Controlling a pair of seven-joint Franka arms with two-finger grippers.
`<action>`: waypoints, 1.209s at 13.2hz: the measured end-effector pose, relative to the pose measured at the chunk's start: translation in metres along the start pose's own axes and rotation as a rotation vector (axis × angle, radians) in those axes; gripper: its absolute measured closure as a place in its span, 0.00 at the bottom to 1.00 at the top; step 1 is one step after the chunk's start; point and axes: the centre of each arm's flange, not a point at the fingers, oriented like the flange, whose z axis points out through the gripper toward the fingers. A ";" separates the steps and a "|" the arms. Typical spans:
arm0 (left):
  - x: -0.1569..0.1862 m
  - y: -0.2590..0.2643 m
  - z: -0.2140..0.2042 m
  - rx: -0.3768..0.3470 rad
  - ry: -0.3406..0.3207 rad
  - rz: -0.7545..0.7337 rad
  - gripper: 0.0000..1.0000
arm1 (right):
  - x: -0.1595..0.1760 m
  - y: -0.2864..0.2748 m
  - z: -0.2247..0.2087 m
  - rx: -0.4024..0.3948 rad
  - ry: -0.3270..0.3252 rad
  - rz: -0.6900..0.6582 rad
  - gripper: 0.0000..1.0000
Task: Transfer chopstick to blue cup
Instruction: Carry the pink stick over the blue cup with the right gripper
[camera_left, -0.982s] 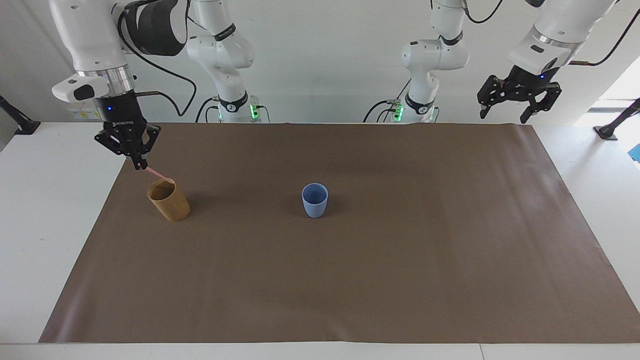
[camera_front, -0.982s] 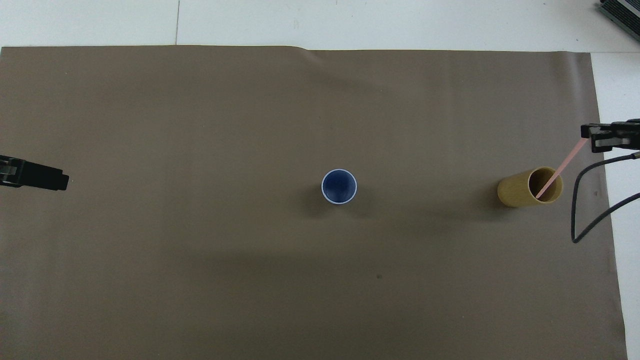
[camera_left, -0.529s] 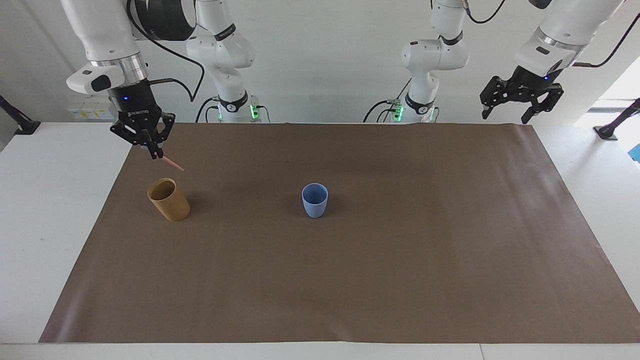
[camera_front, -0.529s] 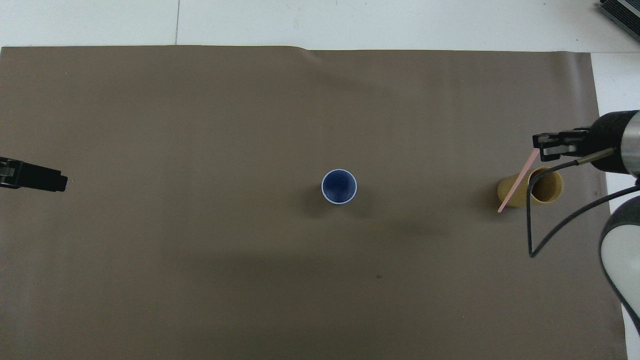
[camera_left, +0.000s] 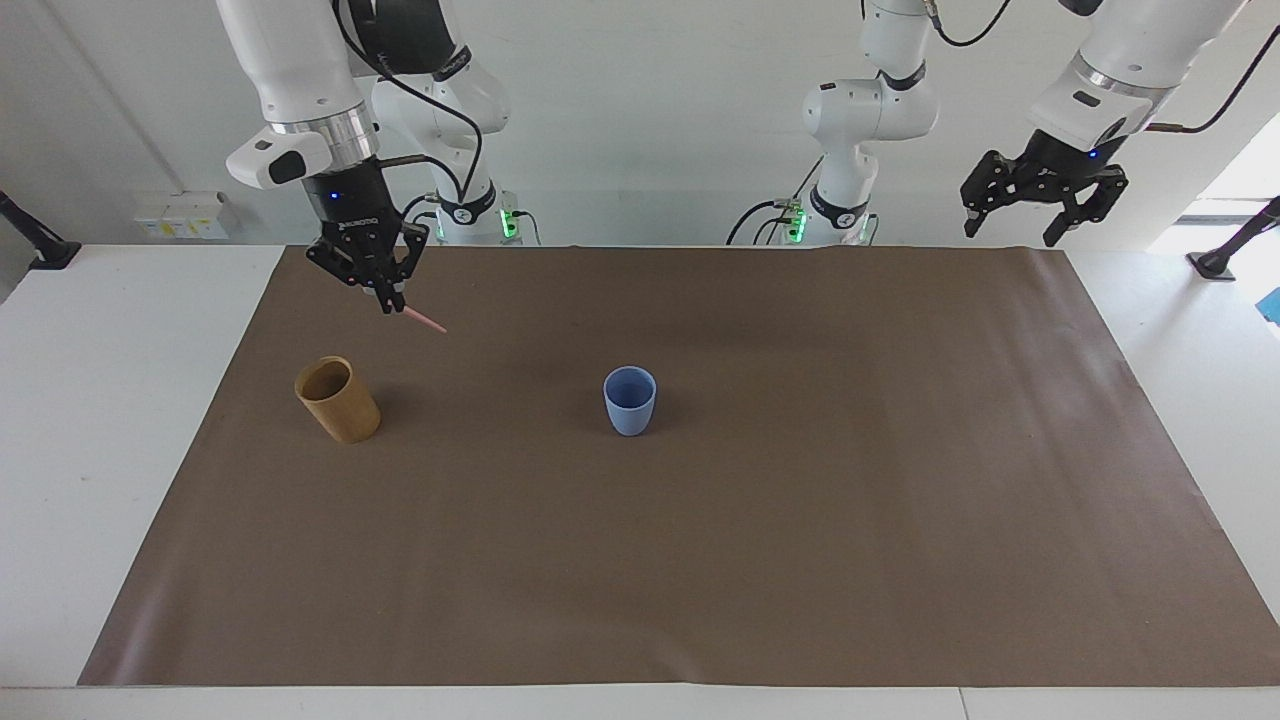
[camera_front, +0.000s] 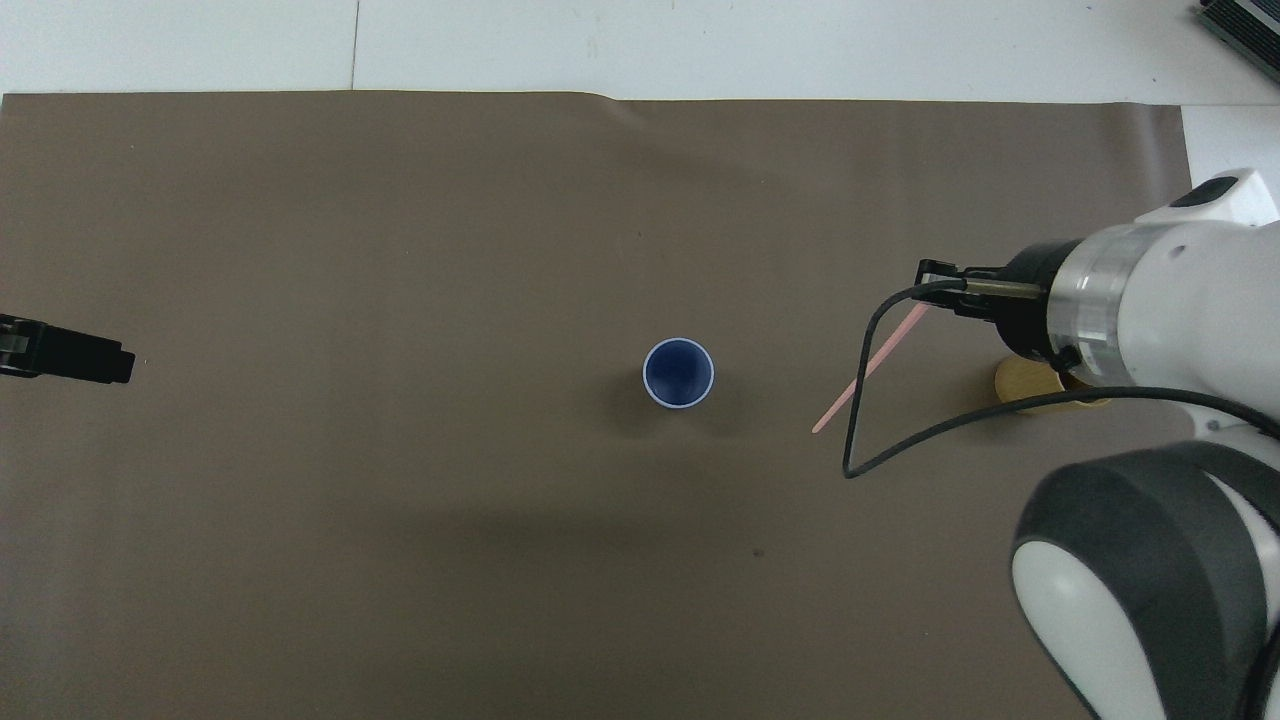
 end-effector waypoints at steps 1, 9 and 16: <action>0.000 0.000 0.000 0.000 0.000 0.000 0.00 | -0.003 -0.012 0.006 -0.009 0.018 0.024 0.92; 0.000 0.000 0.000 0.000 0.000 0.000 0.00 | -0.020 -0.065 0.033 -0.007 0.052 0.118 0.92; 0.000 0.000 0.000 0.000 0.000 0.000 0.00 | -0.012 -0.089 0.059 -0.019 0.099 0.085 0.92</action>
